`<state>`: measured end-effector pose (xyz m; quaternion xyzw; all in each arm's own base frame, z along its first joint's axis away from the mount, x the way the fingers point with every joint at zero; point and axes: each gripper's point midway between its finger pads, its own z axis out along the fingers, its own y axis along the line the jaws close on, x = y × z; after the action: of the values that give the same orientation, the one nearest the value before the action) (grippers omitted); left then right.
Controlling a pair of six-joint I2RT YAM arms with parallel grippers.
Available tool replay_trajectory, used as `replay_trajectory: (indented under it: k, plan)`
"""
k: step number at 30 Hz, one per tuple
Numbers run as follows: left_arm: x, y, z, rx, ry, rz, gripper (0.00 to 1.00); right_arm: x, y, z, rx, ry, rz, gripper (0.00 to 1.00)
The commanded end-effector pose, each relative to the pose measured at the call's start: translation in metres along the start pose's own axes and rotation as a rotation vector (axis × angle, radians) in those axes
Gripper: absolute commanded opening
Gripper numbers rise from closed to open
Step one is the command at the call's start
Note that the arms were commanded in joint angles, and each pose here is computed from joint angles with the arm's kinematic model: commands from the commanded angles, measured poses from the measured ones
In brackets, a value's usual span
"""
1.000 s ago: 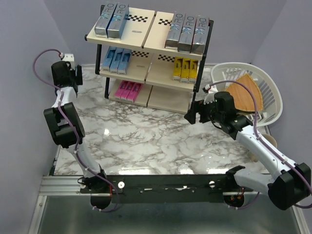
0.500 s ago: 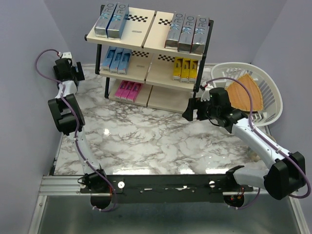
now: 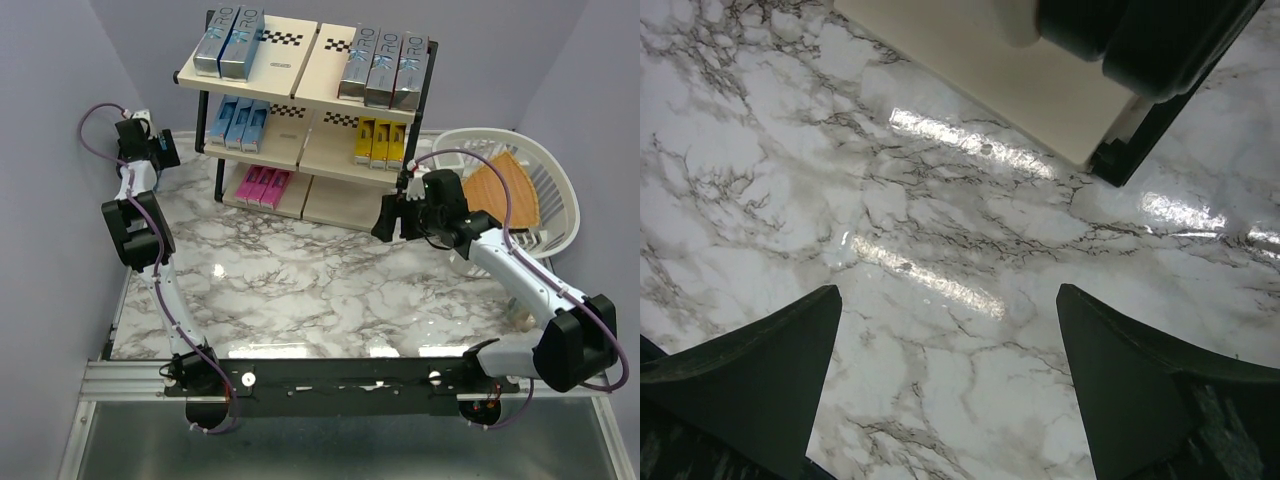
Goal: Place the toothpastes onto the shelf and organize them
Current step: Adjust the toothpaste at the corner of the board.
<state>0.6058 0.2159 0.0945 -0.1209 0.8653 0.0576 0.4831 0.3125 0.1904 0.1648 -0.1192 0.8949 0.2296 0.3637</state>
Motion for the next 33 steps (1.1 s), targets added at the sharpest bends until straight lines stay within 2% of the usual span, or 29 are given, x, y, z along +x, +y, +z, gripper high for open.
replay_trajectory:
  k: [1, 7, 12, 20, 27, 33]
  plan:
    - [0.015, 0.0, 0.005, 0.002, 0.053, -0.062, 0.99, -0.012, 0.001, -0.003, 0.006, 0.0, -0.041, 0.97]
    - [0.01, 0.013, 0.001, -0.077, 0.015, -0.044, 0.99, -0.011, 0.0, -0.002, 0.009, 0.007, -0.05, 0.97]
    - [0.024, 0.007, 0.003, -0.055, 0.083, -0.02, 0.99, -0.013, 0.0, -0.001, 0.007, 0.004, -0.056, 0.97]
    - [0.03, -0.039, -0.012, 0.037, 0.137, 0.083, 0.99, -0.018, 0.002, 0.0, -0.003, -0.007, -0.074, 0.97]
    - [0.036, -0.073, -0.03, 0.11, 0.171, 0.09, 0.99, -0.022, 0.002, 0.001, -0.007, -0.018, -0.093, 0.97]
    - [0.037, -0.077, -0.041, 0.114, 0.189, 0.077, 0.99, -0.023, 0.003, 0.003, -0.018, -0.024, -0.106, 0.97]
